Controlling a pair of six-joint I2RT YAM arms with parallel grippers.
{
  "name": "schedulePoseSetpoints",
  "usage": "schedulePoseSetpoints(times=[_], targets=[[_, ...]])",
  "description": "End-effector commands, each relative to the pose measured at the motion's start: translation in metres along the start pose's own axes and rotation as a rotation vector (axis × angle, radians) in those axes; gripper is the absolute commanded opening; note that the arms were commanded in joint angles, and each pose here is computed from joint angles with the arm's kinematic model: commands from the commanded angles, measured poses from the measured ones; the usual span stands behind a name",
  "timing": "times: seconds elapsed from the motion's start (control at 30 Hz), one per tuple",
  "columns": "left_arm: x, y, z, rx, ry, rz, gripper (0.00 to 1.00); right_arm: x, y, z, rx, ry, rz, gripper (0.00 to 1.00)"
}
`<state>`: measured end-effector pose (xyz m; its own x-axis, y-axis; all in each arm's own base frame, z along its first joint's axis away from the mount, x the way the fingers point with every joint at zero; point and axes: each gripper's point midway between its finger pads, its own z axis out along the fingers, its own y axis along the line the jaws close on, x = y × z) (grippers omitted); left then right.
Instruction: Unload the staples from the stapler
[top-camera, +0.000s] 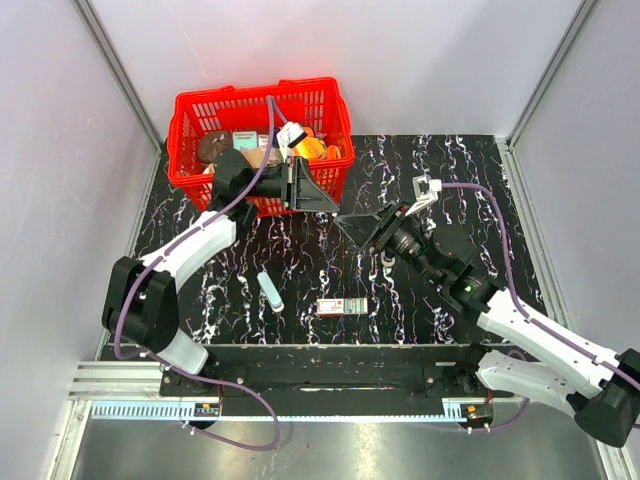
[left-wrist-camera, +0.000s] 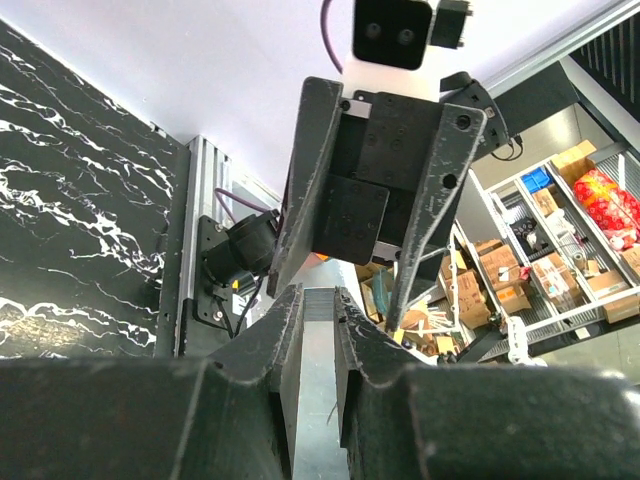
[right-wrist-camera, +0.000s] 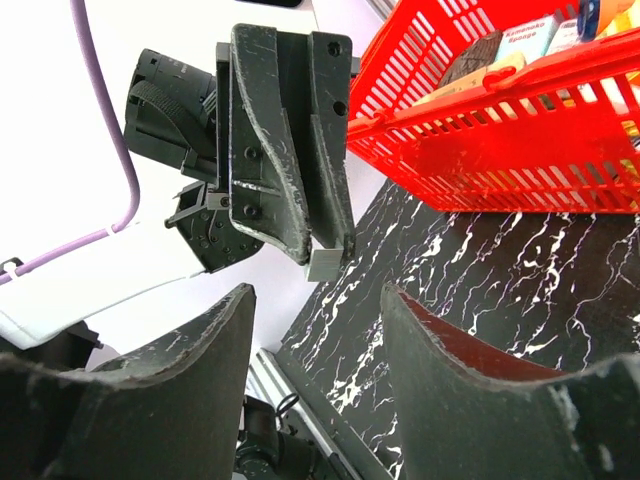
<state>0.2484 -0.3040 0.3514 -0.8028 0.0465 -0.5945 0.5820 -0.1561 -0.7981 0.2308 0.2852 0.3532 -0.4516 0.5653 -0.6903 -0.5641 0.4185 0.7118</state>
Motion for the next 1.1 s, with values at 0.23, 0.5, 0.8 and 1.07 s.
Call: schedulePoseSetpoints(times=[0.23, 0.5, 0.8, 1.07], targets=[[0.001, -0.011, -0.002, 0.047, 0.014, 0.047, 0.16, -0.008, 0.018, 0.01, -0.109, -0.02, 0.046, 0.55], [0.003, -0.008, -0.002, 0.042, 0.013, 0.043, 0.16, -0.007, 0.018, 0.017, -0.113, -0.02, 0.054, 0.49], [0.004, -0.005, -0.003, 0.038, 0.012, 0.042, 0.16, -0.011, 0.02, 0.019, -0.114, -0.034, 0.049, 0.4], [0.006, -0.004, -0.003, 0.037, 0.014, 0.035, 0.17, -0.017, 0.023, 0.02, -0.123, -0.053, 0.026, 0.34]])
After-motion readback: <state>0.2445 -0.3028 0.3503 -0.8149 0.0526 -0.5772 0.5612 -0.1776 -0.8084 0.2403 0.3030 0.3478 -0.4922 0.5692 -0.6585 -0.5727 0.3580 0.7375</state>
